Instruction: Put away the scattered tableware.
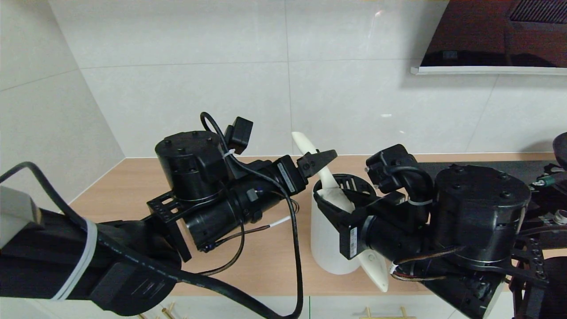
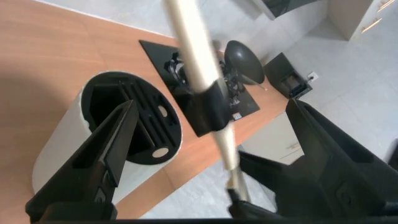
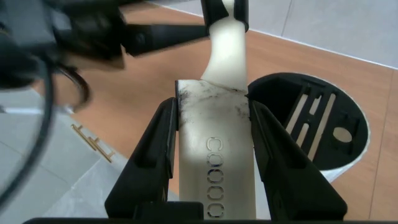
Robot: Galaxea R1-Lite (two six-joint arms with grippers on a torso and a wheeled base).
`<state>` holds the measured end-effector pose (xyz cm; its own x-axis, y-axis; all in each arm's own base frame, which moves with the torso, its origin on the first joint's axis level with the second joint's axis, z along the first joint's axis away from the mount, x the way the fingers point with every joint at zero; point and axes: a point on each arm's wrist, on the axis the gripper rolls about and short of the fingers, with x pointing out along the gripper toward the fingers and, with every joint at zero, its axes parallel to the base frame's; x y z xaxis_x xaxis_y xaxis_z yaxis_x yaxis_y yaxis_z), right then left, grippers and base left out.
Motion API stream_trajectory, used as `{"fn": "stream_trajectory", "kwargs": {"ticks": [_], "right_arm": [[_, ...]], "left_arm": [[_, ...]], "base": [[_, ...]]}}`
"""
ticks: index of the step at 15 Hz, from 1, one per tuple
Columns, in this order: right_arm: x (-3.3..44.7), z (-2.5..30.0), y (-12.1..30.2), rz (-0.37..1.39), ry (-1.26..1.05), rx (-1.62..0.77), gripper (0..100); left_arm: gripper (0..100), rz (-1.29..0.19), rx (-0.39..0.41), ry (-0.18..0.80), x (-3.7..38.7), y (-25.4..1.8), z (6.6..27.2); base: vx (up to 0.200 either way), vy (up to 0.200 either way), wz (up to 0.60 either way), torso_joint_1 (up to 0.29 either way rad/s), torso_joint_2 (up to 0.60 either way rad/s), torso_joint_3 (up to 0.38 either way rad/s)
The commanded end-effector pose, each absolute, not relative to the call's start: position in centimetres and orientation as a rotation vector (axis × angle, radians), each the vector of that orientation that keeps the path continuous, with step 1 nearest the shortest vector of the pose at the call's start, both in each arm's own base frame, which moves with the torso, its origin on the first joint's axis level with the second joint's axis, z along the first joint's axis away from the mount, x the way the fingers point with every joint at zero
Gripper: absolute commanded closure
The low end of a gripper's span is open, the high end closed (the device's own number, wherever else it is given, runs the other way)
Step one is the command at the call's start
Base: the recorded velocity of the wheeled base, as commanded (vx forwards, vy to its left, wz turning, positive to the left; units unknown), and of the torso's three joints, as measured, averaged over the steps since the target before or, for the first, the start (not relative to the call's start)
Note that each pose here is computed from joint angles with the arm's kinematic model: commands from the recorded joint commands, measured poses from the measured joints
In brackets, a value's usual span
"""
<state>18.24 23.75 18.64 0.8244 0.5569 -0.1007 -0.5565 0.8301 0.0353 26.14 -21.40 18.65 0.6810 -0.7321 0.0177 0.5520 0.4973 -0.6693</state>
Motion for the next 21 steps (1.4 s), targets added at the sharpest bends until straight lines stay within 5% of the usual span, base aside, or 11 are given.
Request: {"fn": "stream_trajectory", "kwargs": {"ticks": [1,14,15,21], "right_arm": [[18.3,18.27,23.87,0.592,0.119,-0.003,100],[17.64,17.76,23.96,0.613,0.134,-0.018,100],[17.64,17.76,23.96,0.613,0.134,-0.018,100],[17.59,17.98,23.88,0.611,0.128,-0.013,100]], "left_arm": [[0,-0.788,-0.696,0.296,26.37,-21.66,18.22],[0,-0.78,-0.696,0.296,26.63,-21.72,18.06],[100,-0.778,-0.696,0.295,26.66,-21.68,18.06],[100,-0.776,-0.693,0.306,26.81,-21.8,17.69]], "base": [[0.0,0.0,0.0,0.0,0.0,0.0],[0.0,0.0,0.0,0.0,0.0,0.0],[0.0,0.0,0.0,0.0,0.0,0.0],[0.0,0.0,0.0,0.0,0.0,0.0]]}}
